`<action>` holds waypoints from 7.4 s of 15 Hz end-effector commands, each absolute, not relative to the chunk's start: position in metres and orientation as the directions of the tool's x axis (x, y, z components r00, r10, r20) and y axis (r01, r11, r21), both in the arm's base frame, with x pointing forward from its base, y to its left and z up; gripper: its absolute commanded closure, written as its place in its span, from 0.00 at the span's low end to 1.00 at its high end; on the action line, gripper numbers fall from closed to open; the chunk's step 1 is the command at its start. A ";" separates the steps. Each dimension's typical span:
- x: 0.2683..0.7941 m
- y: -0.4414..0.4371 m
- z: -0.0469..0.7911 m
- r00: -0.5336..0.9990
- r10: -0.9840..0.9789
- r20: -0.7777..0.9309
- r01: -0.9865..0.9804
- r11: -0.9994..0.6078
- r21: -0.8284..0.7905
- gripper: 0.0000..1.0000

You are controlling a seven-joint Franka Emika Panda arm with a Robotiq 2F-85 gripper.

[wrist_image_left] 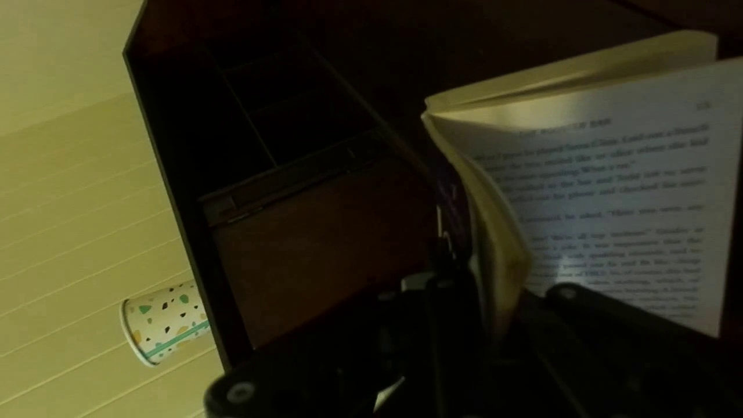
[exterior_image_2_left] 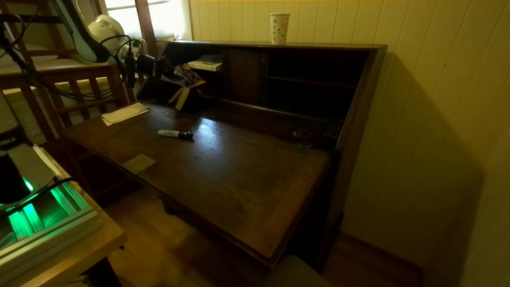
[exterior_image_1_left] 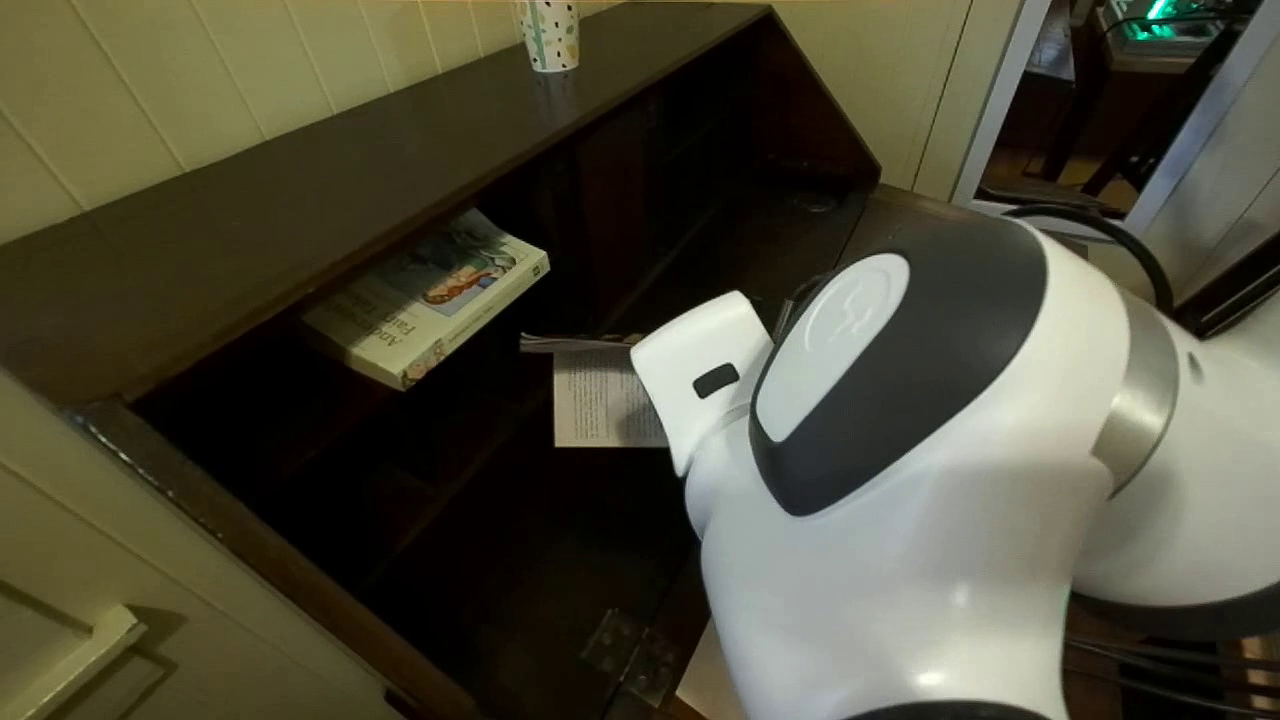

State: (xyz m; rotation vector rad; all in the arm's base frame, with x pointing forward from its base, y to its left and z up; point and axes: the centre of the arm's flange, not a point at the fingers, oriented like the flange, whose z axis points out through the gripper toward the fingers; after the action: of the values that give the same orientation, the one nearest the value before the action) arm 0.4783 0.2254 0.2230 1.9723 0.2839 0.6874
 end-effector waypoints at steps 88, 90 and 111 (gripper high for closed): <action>0.640 0.164 0.197 0.166 0.935 0.312 -0.351 -0.239 0.905 0.99; 0.643 0.165 0.201 0.171 0.933 0.315 -0.353 -0.241 0.904 0.99; 0.644 0.183 0.206 0.283 0.873 0.397 -0.288 -0.318 0.903 0.40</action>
State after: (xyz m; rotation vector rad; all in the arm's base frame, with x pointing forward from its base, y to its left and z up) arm 0.6390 0.1799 0.2108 1.3716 0.6106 1.3428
